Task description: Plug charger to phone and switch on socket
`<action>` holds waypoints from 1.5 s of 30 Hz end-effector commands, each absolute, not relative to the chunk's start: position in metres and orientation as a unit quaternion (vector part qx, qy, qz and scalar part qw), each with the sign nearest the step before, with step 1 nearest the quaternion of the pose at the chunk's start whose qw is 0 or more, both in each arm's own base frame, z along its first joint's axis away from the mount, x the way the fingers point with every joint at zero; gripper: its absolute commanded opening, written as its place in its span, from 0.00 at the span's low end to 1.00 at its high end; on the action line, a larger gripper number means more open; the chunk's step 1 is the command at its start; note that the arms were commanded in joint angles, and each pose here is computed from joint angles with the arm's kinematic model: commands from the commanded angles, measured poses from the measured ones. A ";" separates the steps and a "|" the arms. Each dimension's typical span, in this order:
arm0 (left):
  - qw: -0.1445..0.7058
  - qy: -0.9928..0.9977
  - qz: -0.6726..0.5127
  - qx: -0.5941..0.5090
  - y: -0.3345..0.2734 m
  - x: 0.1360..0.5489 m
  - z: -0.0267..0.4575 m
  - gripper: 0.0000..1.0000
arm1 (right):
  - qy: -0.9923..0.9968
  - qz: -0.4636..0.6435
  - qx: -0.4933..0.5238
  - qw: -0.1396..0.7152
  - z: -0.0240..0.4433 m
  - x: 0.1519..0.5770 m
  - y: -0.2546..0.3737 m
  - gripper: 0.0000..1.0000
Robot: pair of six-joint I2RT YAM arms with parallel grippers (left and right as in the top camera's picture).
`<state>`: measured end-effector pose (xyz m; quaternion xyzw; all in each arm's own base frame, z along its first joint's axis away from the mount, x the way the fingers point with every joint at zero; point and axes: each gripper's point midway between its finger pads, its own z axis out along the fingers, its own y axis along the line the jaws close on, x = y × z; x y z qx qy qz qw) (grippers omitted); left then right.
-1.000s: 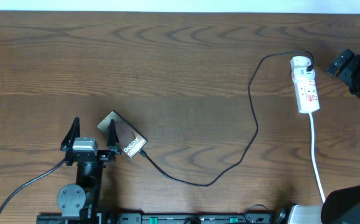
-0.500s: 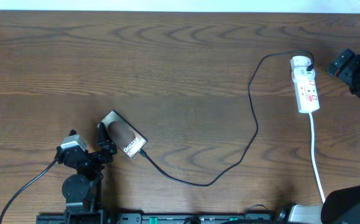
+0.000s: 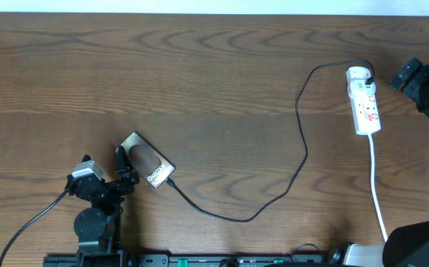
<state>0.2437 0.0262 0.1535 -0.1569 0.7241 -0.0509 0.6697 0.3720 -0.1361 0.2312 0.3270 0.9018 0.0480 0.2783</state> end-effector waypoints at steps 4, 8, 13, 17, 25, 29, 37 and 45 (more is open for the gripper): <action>0.652 0.738 -0.028 -0.174 0.035 0.241 0.138 0.84 | 0.898 0.046 0.331 0.286 0.237 0.372 -0.138 0.99; 0.652 0.738 -0.028 -0.174 0.035 0.241 0.138 0.84 | 0.898 0.046 0.331 0.286 0.237 0.372 -0.138 0.99; 0.652 0.738 -0.028 -0.174 0.035 0.241 0.138 0.84 | 0.898 0.046 0.331 0.286 0.237 0.371 -0.138 0.99; 0.652 0.738 -0.028 -0.174 0.035 0.241 0.138 0.84 | 0.898 0.046 0.331 0.286 0.237 0.371 -0.138 0.99; 0.652 0.738 -0.028 -0.174 0.035 0.241 0.138 0.84 | 0.895 0.033 0.333 0.295 0.244 0.368 -0.140 0.99; 0.652 0.738 -0.028 -0.174 0.035 0.241 0.138 0.84 | 0.883 0.031 0.321 0.341 0.266 0.364 -0.132 0.99; 0.652 0.738 -0.028 -0.174 0.035 0.241 0.138 0.84 | 0.782 0.022 0.225 0.581 0.303 0.372 -0.075 0.99; 0.652 0.738 -0.028 -0.174 0.035 0.241 0.138 0.84 | 0.605 0.083 0.162 0.776 0.324 0.313 -0.033 0.99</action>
